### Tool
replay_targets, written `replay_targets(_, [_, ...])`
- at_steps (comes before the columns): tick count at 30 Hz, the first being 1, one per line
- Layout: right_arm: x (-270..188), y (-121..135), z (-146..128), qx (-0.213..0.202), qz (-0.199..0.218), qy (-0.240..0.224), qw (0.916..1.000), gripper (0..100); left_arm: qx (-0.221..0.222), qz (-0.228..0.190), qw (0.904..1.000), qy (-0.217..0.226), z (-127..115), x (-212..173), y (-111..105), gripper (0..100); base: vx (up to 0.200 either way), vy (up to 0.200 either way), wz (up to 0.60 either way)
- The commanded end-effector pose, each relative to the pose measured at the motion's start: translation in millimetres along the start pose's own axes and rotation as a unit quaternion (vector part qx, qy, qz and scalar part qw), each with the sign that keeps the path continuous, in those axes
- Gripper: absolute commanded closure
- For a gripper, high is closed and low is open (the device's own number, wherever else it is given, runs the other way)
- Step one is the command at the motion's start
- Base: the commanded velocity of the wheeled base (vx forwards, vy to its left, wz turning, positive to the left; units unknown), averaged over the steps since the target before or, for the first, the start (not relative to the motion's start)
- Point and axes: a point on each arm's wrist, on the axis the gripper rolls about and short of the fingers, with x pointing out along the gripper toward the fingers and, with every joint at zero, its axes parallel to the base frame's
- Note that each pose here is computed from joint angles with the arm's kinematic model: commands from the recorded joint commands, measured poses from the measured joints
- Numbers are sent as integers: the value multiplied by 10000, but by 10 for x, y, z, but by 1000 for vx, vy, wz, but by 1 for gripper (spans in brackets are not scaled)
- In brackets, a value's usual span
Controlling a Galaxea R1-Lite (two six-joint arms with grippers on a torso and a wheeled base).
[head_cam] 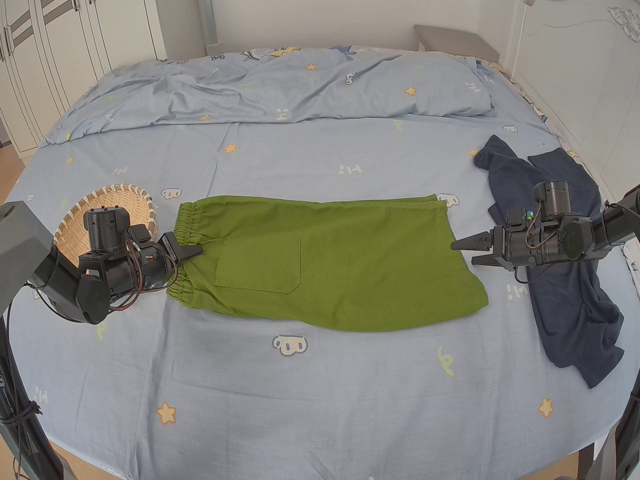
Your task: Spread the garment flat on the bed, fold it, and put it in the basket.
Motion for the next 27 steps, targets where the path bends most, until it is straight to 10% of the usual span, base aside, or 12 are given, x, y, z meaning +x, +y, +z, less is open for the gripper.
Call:
replay_targets(1, [173,-103,77,19,-11,76,10000,0,13,-21,10000,-29,12,-10,-12,100,0,0,0])
replay_targets(27, [522,-57,-52,-81,82,397,9991,0,20,-22,10000,-18,1,-7,-9,100,0,0,0])
